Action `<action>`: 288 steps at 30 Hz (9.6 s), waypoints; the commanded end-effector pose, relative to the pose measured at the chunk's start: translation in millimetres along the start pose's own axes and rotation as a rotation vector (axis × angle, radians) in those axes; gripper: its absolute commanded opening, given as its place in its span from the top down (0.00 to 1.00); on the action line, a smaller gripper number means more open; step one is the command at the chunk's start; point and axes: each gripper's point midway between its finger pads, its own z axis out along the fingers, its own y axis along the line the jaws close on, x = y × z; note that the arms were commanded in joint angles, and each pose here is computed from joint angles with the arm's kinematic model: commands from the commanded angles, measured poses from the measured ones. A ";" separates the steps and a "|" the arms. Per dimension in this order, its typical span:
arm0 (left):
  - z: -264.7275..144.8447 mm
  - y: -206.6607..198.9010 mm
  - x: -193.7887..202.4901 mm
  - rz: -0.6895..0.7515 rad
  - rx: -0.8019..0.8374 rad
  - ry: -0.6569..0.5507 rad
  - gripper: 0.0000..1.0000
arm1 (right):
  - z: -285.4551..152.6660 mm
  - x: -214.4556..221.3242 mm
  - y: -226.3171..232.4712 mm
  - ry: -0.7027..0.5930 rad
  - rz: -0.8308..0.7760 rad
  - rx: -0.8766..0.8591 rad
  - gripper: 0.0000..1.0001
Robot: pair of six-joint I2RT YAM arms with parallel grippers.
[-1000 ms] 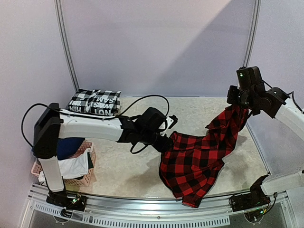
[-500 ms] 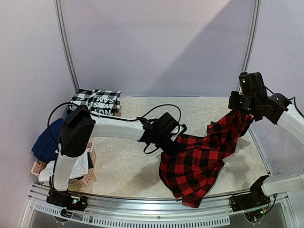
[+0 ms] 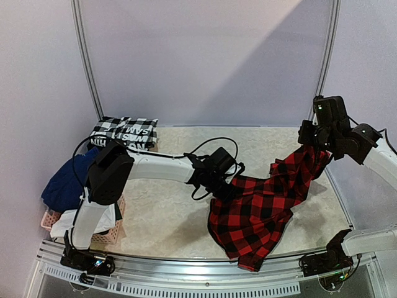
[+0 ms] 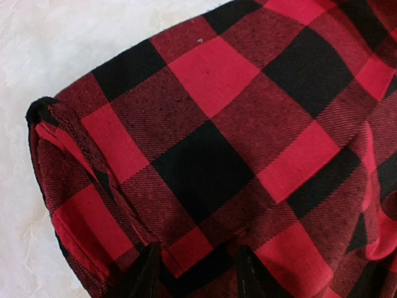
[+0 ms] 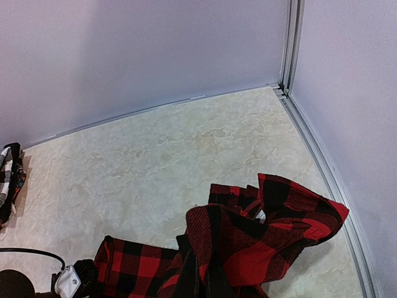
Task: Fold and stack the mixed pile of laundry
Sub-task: Pick up the crumpled shirt from the corner of the board, then flatten out the crumpled shirt at the center of the board, then move the flattened shirt to the center of the board, then pick up the flattened shirt from the center of the board.
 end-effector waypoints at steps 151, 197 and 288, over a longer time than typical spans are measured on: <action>-113.6 -27.9 171.4 -0.033 0.025 0.060 0.21 | 243.0 175.0 -67.9 0.679 0.062 0.063 0.99; -185.7 -26.4 161.4 0.048 -0.199 -0.139 0.31 | 26.7 198.2 -81.3 0.521 0.269 0.036 0.30; -251.0 -173.8 10.8 0.701 -0.179 -0.275 1.00 | -140.4 90.4 116.6 0.185 -0.095 -1.347 0.06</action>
